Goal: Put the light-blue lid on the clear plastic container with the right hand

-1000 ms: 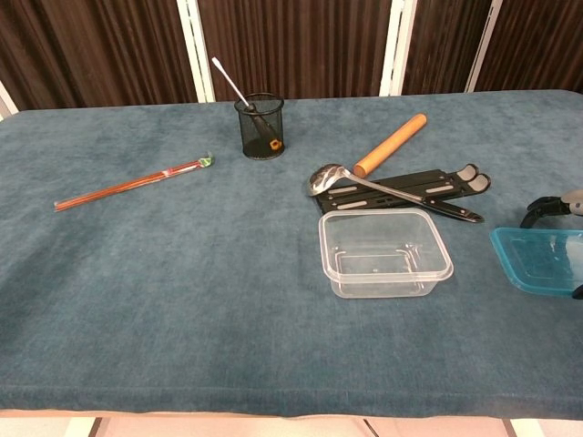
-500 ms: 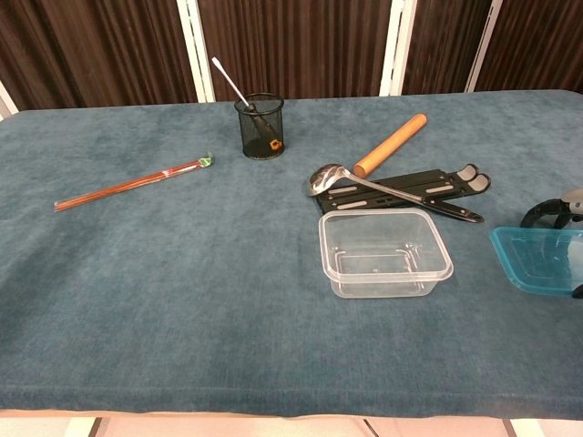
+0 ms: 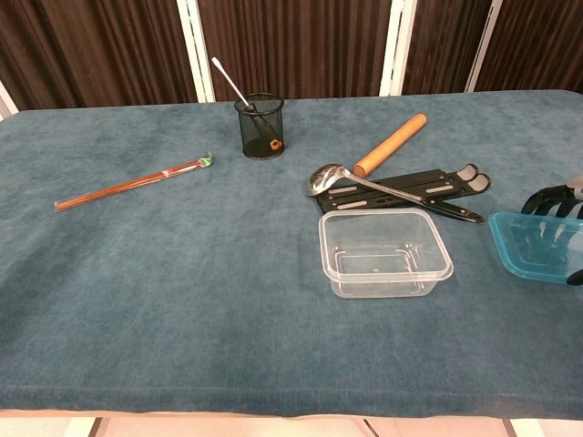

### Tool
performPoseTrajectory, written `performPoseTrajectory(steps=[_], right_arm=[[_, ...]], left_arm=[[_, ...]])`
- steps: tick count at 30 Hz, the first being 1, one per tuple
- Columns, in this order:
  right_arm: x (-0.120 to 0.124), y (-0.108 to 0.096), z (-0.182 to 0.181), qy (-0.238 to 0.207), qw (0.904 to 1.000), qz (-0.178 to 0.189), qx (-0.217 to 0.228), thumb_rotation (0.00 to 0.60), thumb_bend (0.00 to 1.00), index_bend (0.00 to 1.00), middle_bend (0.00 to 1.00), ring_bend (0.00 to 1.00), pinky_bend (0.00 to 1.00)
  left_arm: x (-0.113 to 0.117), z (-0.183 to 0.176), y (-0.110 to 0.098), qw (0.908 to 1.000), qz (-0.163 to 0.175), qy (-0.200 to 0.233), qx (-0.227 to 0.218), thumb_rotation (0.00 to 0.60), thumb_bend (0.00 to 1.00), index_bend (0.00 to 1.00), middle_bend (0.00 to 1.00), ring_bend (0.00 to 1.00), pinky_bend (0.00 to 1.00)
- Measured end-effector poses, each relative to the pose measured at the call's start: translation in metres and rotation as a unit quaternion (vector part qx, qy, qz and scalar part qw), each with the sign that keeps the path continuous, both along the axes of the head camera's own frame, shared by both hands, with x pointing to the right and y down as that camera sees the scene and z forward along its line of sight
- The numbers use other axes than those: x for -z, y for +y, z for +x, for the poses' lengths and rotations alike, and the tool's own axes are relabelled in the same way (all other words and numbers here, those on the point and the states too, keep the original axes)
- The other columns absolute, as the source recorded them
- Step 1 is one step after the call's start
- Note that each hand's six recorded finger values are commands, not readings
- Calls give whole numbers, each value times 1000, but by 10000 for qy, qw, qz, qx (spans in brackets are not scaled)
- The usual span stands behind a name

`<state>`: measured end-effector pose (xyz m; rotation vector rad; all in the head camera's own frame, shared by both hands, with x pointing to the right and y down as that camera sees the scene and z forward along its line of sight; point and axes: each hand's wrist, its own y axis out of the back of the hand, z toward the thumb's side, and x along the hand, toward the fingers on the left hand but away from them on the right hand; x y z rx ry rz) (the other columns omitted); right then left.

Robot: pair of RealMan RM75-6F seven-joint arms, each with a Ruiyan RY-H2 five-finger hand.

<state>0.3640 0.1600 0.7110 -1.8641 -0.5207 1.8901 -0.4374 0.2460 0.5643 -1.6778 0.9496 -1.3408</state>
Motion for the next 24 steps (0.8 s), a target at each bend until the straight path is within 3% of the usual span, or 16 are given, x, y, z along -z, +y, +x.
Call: performPoseTrajectory(steps=[4,10,14,20,24], right_arm=[[4,-3,-1,-49,9999,111,-16,600,151,943,805,732,477],[25,-13,-10,-329,9983,465,88,600,155,959,815,742,515],[51,-22,-23,-698,9957,603,83,600,155,959,815,742,527],[92,-35,-64,-1346,9893,566,70,600,155,959,815,742,551],[108,-42,-93,-1553,9866,478,152,600,155,959,815,742,553]], left_arm=[[0,0,0,10000,1,-1,1,600,441,0,0,0,85],[0,0,0,10000,18,-23,1,600,440,0,0,0,84],[0,2,0,10000,19,-12,-24,600,441,0,0,0,83],[-2,5,0,10000,-12,15,-77,600,441,0,0,0,84],[-2,5,-1,10000,-18,18,-89,600,441,0,0,0,84]])
